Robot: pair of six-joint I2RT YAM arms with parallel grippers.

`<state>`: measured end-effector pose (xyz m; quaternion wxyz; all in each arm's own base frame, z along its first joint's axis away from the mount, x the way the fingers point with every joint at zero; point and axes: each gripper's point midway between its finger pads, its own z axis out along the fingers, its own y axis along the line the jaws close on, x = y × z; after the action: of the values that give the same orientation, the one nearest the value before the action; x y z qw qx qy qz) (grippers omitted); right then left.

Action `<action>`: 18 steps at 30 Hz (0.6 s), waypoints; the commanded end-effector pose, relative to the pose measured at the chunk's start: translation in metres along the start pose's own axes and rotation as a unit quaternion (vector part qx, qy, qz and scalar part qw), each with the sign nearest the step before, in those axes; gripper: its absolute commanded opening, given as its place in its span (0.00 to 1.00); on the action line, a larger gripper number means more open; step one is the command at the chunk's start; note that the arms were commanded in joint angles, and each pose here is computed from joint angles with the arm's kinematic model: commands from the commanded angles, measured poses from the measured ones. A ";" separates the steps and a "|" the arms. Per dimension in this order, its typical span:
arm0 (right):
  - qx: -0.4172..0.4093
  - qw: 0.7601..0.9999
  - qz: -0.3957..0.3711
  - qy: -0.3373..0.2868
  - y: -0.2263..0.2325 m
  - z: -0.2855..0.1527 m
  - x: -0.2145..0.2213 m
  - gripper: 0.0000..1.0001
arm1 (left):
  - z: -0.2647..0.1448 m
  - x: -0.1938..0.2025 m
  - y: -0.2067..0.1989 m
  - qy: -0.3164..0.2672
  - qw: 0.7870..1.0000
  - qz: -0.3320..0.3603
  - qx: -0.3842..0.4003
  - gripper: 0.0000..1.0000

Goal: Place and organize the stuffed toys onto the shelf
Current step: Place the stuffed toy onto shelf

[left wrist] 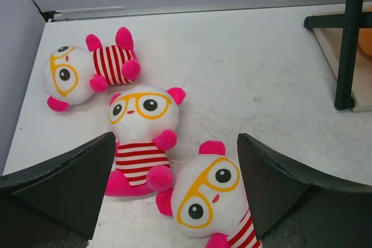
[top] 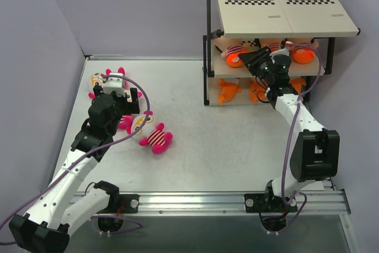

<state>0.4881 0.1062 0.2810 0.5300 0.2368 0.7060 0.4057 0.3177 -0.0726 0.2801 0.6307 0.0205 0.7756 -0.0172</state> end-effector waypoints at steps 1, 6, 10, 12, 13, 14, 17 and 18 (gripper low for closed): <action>-0.053 0.997 0.004 -0.058 0.038 -0.011 -0.027 0.26 | -0.004 -0.006 0.001 -0.009 1.000 0.003 -0.001 0.94; -0.048 0.995 0.011 -0.085 0.039 -0.016 -0.029 0.15 | -0.005 -0.006 0.002 -0.011 1.000 0.002 -0.001 0.94; -0.041 0.992 0.019 -0.116 0.040 -0.022 -0.035 0.10 | -0.005 -0.006 0.002 -0.011 1.000 0.002 -0.001 0.94; -0.038 0.992 0.020 -0.123 0.041 -0.022 -0.035 0.10 | -0.006 -0.007 0.002 -0.012 1.000 0.002 -0.001 0.94; -0.038 0.991 0.023 -0.124 0.041 -0.021 -0.035 0.10 | -0.005 -0.006 0.002 -0.012 1.000 0.002 -0.001 0.94; -0.038 0.991 0.023 -0.125 0.043 -0.021 -0.035 0.10 | -0.006 -0.007 0.002 -0.012 1.000 0.002 -0.001 0.94; -0.038 0.991 0.024 -0.129 0.044 -0.018 -0.035 0.10 | -0.007 -0.008 0.002 -0.014 1.000 0.001 -0.002 0.94; -0.037 0.990 0.025 -0.131 0.044 -0.017 -0.035 0.10 | -0.007 -0.008 0.003 -0.015 1.000 0.002 -0.003 0.94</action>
<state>0.4817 0.1022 0.2961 0.5719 0.2901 0.6576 0.3954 0.3157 -0.0714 0.2837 0.6351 0.0196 0.7720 -0.0172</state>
